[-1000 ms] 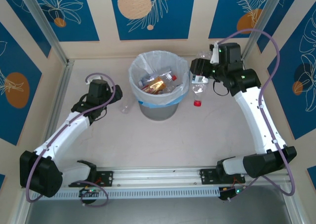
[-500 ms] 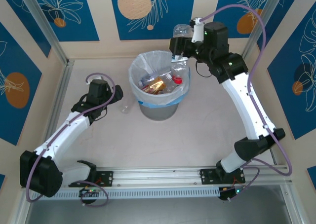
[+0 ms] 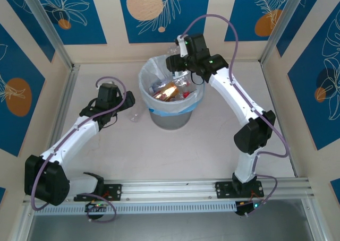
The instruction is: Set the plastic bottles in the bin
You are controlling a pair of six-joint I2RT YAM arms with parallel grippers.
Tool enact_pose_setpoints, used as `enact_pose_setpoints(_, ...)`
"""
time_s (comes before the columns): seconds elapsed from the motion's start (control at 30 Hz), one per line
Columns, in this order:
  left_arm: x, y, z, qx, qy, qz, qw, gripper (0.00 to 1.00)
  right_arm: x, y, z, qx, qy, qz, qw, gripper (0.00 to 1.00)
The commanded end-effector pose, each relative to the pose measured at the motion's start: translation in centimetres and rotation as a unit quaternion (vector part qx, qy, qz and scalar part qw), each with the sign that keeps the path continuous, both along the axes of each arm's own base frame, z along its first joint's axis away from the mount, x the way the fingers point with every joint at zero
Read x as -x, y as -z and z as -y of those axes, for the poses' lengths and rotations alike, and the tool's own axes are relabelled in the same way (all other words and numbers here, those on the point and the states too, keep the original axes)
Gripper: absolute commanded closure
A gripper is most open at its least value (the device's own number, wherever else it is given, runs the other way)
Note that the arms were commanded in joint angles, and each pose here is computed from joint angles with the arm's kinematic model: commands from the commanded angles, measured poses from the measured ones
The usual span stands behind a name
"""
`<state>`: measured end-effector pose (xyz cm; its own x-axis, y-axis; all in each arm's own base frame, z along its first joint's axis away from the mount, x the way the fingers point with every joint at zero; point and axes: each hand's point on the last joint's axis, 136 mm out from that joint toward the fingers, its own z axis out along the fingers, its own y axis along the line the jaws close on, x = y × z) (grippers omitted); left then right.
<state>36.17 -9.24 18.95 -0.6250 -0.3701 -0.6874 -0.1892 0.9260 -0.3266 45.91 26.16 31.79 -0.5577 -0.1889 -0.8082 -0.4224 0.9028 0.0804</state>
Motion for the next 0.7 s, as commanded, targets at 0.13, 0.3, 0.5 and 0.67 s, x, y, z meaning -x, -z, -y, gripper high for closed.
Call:
enact_pose_setpoints(0.13,-0.3,-0.8,-0.2,0.007,0.002,0.002,1.000,0.01,0.7,0.9,-1.2,0.138,-0.036,0.032,0.989,0.24)
enact_pose_setpoints(0.3,-0.6,-0.6,0.0,0.010,0.008,-0.004,1.000,0.01,2.0,-0.5,-2.7,0.097,-0.072,0.033,0.992,0.13)
enact_pose_setpoints(0.5,-1.9,-0.8,0.7,0.010,0.022,-0.006,1.000,0.01,3.1,-2.3,-1.7,0.058,-0.070,0.035,0.995,0.00)
enact_pose_setpoints(0.67,-3.8,-0.9,2.6,0.031,0.050,-0.007,0.998,0.01,4.0,-3.1,-0.3,0.007,-0.065,0.024,0.998,0.00)
